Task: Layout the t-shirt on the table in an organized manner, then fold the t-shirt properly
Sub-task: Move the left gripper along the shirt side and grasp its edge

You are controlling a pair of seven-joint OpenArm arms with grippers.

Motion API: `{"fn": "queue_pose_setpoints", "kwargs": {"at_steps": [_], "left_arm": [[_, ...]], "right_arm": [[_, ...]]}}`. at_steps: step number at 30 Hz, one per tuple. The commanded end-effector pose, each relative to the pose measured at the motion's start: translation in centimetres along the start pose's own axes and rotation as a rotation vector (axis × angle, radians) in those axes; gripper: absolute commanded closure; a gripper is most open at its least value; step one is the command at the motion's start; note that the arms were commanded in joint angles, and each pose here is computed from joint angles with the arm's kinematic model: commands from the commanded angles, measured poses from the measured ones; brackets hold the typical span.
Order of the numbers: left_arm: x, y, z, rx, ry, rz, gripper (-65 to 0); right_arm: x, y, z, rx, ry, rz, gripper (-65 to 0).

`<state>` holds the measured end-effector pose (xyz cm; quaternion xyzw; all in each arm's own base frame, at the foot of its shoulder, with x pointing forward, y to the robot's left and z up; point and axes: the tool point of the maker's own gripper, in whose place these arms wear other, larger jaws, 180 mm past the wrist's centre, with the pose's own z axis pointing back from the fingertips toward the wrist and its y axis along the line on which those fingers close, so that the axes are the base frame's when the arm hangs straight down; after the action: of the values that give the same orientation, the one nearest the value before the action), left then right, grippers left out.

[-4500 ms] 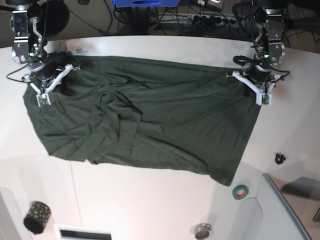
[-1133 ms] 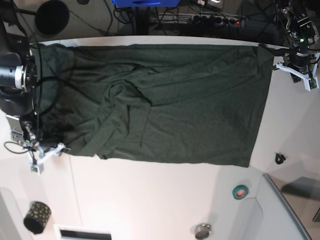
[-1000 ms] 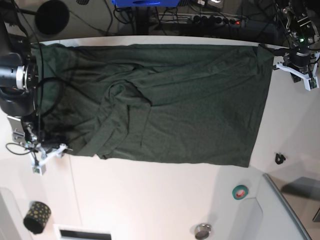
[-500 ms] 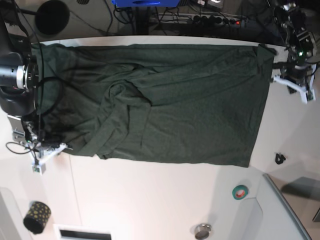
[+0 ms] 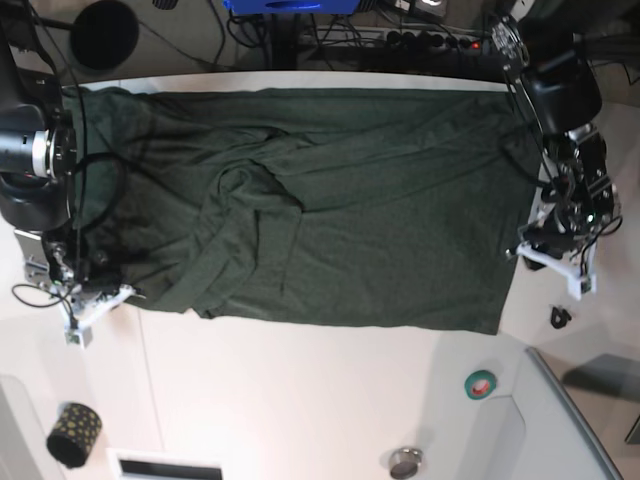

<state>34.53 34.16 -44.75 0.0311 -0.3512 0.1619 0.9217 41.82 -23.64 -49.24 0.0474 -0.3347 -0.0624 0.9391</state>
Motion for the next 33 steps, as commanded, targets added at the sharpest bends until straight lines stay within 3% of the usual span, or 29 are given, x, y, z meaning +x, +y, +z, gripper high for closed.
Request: {"fn": "queue_pose_setpoints", "kwargs": {"at_steps": [1, 5, 11, 23, 26, 30, 33], "left_arm": [[3.4, 0.4, -0.1, 0.005, -0.06, 0.003, -31.1], [3.9, -1.3, -2.1, -0.033, -0.009, -0.017, -35.4], [4.1, -2.1, -3.0, -0.047, -0.031, -0.026, -35.4], [-0.1, -1.8, -3.8, -0.046, 0.072, -0.01, -34.1], [-0.7, -1.6, -4.0, -0.045, 0.066, 0.003, -25.2], [-0.5, -1.6, -4.0, -0.044, 0.048, 0.011, -0.2], [-0.3, -1.7, -4.1, -0.046, 0.045, 0.007, 0.0]], "right_arm": [[2.0, -0.3, 0.2, -0.006, -0.029, 0.008, -0.9], [2.0, -0.2, 0.2, -0.004, -0.029, 0.008, -0.9], [2.0, -0.5, 0.3, -0.009, -0.03, 0.009, -0.9], [2.0, -0.6, 0.3, -0.01, -0.03, 0.009, -0.8], [2.0, -0.6, 0.3, -0.01, -0.03, 0.009, -0.8], [1.9, -0.6, 0.3, -0.01, -0.028, 0.009, -0.8], [2.0, -0.6, 0.3, -0.01, -0.03, 0.009, -0.8]]}}
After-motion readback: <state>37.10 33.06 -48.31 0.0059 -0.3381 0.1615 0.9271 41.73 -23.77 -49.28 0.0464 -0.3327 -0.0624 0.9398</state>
